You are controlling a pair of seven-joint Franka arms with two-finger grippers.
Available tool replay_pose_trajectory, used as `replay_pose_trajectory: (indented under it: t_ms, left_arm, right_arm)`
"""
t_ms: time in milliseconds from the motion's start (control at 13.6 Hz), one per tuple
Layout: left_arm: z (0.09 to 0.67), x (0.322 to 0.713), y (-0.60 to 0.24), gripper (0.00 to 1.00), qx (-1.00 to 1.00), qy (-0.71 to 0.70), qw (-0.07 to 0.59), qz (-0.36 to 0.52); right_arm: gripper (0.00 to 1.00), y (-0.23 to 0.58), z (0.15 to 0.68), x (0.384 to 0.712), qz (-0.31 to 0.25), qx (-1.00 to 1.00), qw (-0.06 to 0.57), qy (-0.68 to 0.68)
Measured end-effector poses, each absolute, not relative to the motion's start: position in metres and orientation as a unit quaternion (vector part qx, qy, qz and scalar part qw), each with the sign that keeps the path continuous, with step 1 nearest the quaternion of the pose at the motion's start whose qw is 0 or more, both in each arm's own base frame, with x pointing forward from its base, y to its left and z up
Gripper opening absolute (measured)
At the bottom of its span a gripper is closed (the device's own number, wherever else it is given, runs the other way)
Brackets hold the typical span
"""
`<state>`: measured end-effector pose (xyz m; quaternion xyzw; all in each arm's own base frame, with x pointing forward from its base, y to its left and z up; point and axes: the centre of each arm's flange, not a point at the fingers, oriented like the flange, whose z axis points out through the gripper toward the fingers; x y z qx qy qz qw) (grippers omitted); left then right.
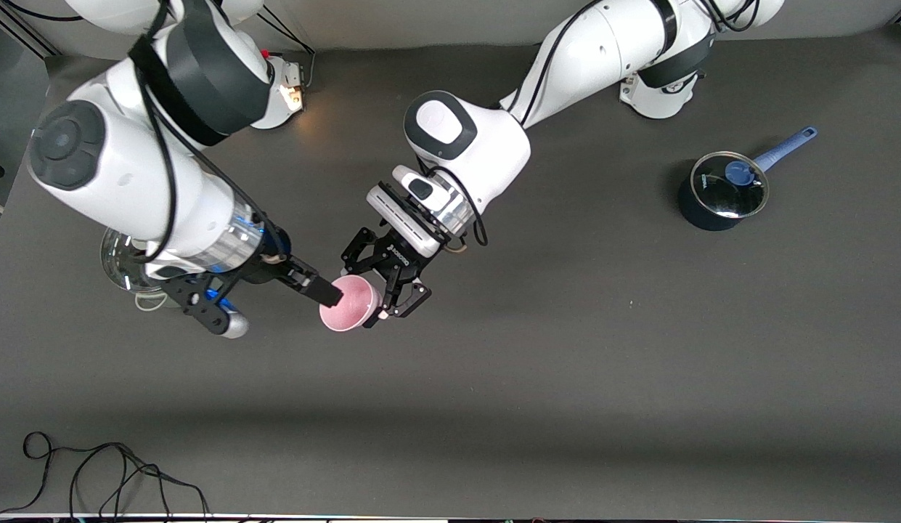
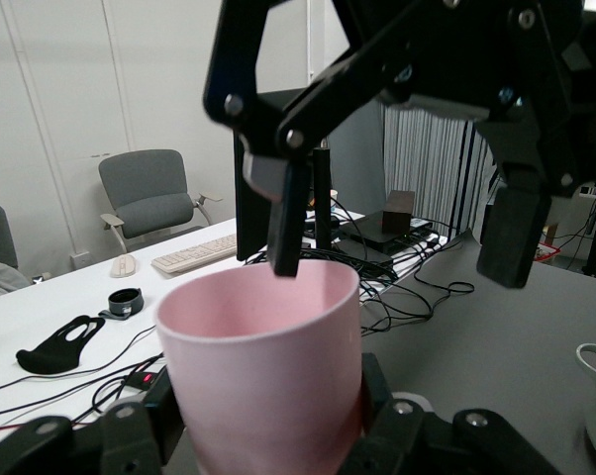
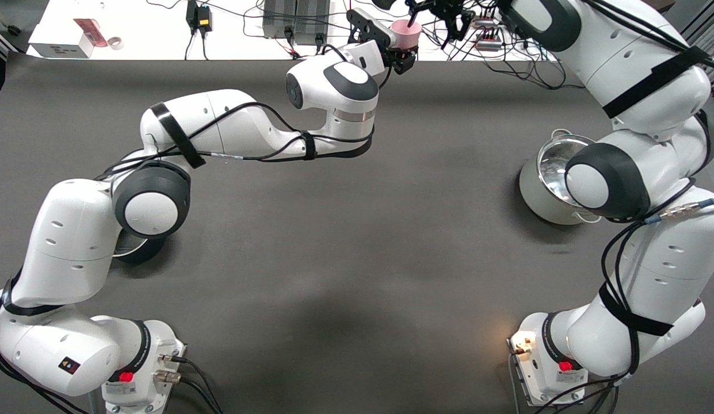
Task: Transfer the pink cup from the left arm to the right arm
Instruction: 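Close the right gripper on the cup rim beside the left gripper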
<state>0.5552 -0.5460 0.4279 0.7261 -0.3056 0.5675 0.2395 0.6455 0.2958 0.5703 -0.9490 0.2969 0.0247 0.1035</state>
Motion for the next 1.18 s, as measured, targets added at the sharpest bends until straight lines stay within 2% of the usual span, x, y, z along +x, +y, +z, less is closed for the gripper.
replay_pose_trajectory:
  t_ms: [811, 885, 1107, 1180]
  left_arm:
    - [0.4279, 0.5551, -0.5462, 0.71, 0.726, -0.305, 0.24, 0.567]
    - [0.4279, 0.5551, -0.5462, 0.71, 0.726, -0.305, 0.24, 0.567]
    - [0.4278, 0.5543, -0.5471, 0.71, 0.726, -0.306, 0.241, 0.567]
    - [0.4279, 0.5529, -0.5485, 0.71, 0.725, -0.307, 0.241, 0.567]
  right_arm:
    - [0.96, 0.2995, 0.5605, 0.6446, 0.051, -0.948, 0.108, 0.296]
    - [0.9, 0.2997, 0.5613, 0.6445, 0.052, -0.947, 0.109, 0.296]
    - [0.53, 0.2992, 0.5646, 0.6453, 0.049, -0.947, 0.114, 0.297]
    - [0.46, 0.2992, 0.5667, 0.6454, 0.047, -0.947, 0.116, 0.297]
